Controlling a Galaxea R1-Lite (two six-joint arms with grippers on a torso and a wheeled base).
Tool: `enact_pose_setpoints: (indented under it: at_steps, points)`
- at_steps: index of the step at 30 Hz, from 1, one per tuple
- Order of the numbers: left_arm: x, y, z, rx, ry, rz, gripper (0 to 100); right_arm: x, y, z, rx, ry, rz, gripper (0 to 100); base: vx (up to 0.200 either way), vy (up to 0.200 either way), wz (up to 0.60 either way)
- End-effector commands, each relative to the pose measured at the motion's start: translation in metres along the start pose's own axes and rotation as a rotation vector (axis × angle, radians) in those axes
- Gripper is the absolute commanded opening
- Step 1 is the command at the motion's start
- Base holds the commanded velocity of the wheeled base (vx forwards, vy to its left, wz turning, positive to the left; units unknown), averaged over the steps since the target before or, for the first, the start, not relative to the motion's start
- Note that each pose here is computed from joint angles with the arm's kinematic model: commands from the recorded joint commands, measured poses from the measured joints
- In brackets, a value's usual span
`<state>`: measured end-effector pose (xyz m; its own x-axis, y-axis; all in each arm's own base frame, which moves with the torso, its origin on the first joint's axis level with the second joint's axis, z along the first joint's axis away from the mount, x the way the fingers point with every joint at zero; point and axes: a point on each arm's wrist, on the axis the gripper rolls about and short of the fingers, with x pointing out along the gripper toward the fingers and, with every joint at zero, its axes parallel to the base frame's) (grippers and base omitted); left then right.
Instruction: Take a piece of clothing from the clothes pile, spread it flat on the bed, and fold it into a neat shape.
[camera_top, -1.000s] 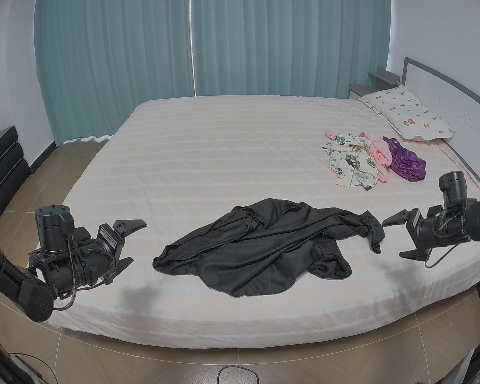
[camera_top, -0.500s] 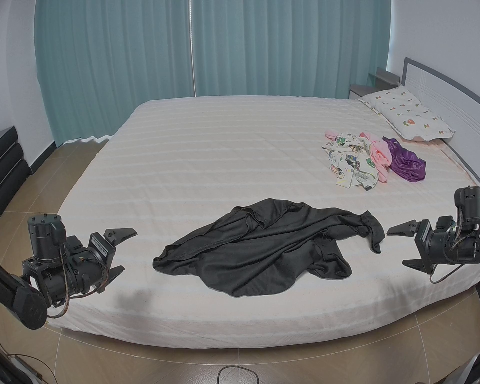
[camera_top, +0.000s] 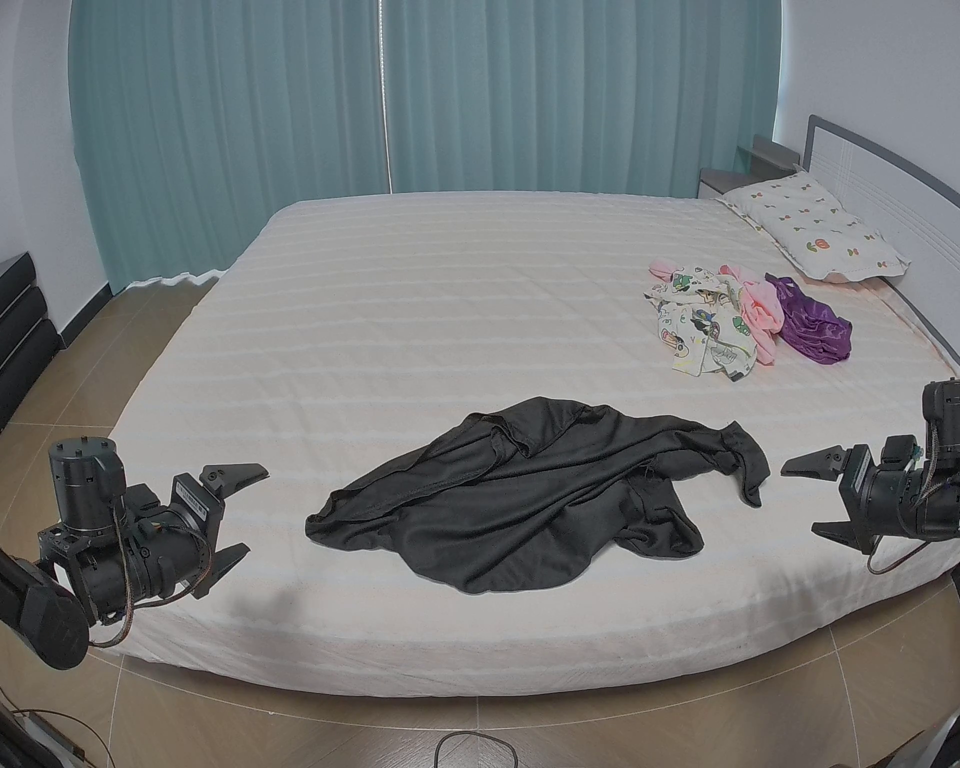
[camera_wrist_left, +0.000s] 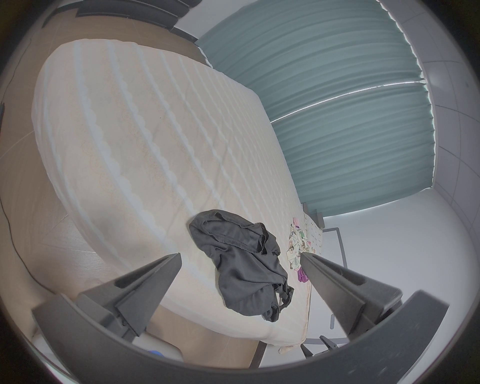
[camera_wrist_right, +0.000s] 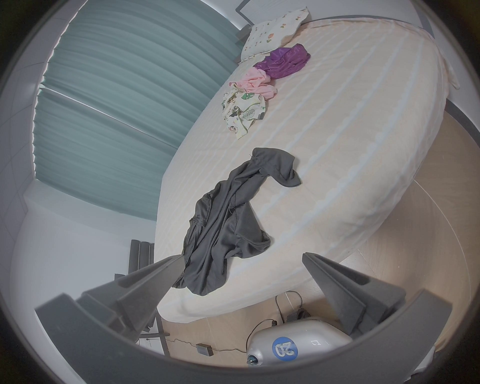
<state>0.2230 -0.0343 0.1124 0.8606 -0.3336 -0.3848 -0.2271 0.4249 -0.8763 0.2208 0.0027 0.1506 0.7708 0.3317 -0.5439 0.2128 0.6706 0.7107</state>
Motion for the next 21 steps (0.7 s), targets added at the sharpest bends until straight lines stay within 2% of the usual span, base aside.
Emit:
enact_pose_setpoints:
  at_steps: [1, 5, 14, 17, 21]
  points:
    - [-0.002, 0.001, -0.001, -0.004, -0.001, 0.002, 100, -0.002, 0.001, 0.0, -0.004, -0.006, 0.004, 100, 0.0, 0.0, 0.0]
    - [0.001, 0.001, -0.002, -0.008, 0.007, 0.006, 100, 0.002, -0.002, -0.001, -0.004, 0.023, 0.005, 100, 0.0, 0.0, 0.0]
    - [0.004, 0.002, -0.002, -0.019, 0.013, 0.013, 100, 0.002, -0.006, -0.007, 0.004, 0.047, 0.002, 100, -0.2, -0.2, 0.0]
    - [0.004, 0.001, -0.004, -0.023, 0.021, 0.009, 100, 0.001, -0.004, -0.012, 0.002, 0.057, 0.008, 100, 0.0, -0.2, 0.0]
    - [0.004, 0.002, -0.005, -0.024, 0.025, 0.012, 100, -0.001, -0.001, -0.011, -0.003, 0.051, 0.017, 100, 0.0, 0.0, 0.0]
